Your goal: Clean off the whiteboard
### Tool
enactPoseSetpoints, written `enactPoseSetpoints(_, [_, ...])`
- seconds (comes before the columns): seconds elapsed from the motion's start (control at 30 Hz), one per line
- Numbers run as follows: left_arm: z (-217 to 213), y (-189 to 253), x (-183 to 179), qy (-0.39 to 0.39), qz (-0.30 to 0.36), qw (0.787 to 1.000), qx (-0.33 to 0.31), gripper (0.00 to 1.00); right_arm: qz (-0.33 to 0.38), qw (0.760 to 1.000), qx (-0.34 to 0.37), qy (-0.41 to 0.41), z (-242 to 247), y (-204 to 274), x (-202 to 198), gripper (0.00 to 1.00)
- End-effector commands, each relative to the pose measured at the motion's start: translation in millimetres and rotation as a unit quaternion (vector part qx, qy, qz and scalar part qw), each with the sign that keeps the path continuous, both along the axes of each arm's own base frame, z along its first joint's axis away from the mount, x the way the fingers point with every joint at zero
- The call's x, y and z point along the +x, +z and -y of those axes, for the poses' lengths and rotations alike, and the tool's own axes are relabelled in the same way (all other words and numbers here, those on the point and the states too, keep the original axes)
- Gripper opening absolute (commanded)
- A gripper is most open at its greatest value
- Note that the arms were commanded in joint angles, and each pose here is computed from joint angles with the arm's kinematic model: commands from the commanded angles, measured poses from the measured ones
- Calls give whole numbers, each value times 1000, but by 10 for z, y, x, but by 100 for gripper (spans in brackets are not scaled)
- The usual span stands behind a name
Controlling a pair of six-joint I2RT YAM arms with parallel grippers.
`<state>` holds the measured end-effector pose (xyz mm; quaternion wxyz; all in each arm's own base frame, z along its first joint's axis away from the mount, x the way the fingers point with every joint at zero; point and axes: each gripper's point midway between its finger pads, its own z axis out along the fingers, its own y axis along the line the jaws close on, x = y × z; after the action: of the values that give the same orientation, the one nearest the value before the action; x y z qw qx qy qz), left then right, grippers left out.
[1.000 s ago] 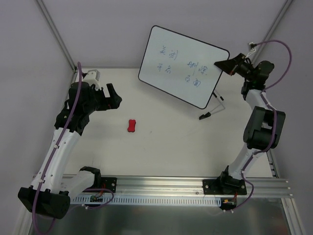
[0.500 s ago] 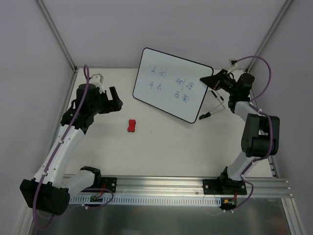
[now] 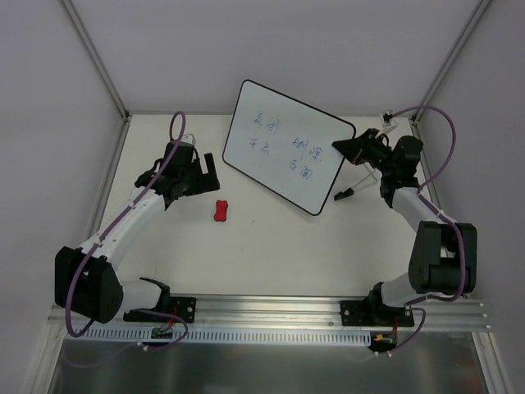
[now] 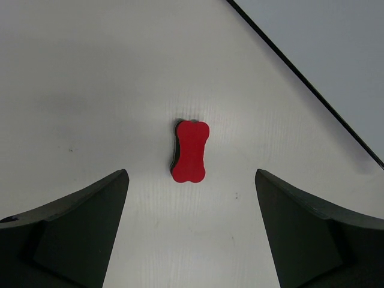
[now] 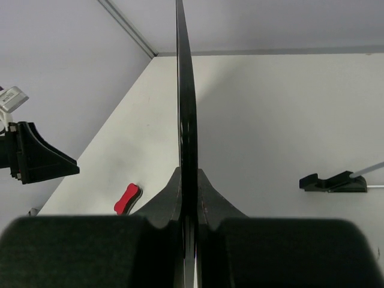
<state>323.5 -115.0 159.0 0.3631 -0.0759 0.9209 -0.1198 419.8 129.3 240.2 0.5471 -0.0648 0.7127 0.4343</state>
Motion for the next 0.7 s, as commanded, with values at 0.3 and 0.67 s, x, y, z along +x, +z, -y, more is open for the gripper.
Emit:
enactPoseSetpoints(0.3, [206, -581, 193, 6, -43, 999, 14, 85, 4, 996, -87, -27, -11, -462, -527, 0])
enactPoseSetpoints(0.67, [357, -1012, 105, -30, -91, 995, 21, 76, -66, 994, -77, -44, -21, -924, -867, 0])
